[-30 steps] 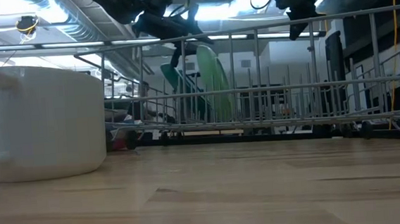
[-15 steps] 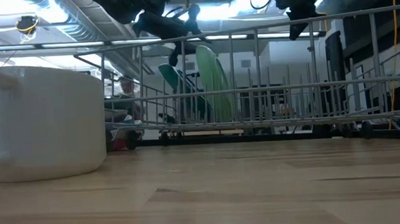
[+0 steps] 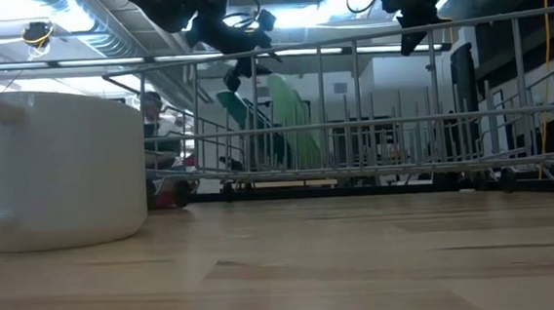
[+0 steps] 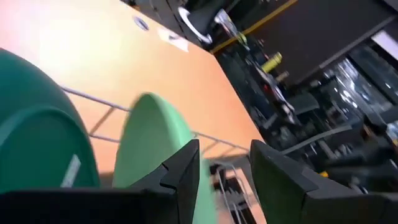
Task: Sort dishes
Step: Put the light green plate into the dishwasher rack, then put the green plate into the dishwasher rack
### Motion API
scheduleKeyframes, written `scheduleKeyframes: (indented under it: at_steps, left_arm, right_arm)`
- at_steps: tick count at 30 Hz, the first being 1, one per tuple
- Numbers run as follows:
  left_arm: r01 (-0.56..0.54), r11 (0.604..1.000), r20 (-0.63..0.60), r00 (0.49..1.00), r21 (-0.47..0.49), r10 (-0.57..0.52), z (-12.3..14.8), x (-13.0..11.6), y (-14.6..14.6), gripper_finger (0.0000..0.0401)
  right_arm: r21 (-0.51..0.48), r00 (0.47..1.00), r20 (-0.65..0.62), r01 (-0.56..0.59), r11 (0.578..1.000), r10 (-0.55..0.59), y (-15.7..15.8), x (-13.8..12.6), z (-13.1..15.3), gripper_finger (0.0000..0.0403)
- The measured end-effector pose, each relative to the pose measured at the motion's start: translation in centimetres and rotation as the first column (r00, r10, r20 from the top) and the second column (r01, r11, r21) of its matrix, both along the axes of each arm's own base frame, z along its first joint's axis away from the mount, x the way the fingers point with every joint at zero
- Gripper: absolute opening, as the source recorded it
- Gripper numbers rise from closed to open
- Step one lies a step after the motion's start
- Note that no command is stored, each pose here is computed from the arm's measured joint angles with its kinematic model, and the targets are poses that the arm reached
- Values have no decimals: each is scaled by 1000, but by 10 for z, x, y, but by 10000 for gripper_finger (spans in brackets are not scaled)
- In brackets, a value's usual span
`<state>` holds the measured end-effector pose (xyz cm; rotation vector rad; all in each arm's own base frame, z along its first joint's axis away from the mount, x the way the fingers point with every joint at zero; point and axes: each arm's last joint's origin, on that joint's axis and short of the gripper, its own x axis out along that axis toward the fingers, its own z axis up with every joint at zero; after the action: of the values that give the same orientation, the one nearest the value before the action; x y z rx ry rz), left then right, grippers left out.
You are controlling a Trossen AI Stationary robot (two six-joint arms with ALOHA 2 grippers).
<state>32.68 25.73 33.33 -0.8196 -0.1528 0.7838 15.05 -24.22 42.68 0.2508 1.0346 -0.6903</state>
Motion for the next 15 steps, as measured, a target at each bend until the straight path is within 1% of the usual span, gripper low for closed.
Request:
scheduleKeyframes:
  at_steps: [4, 11, 13, 15]
  left_arm:
    - [-17, 1000, 29, 999, 24, 16, 4, 0, 1, 131]
    - [-5, 994, 146, 989, 111, -11, 18, 5, -5, 131]
    - [17, 990, 165, 985, 140, -40, 21, 8, -8, 131]
    - [68, 979, 155, 983, 191, -99, 25, 8, -10, 131]
  right_arm:
    - [0, 1000, 0, 0, 1000, 0, 0, 0, 0, 65]
    - [1, 1000, -1, 0, 1000, 0, -1, 0, -1, 65]
    - [3, 1000, -2, 0, 1000, 0, -1, 1, -1, 65]
    - [5, 1000, -3, -1, 1000, 1, -1, 1, -2, 65]
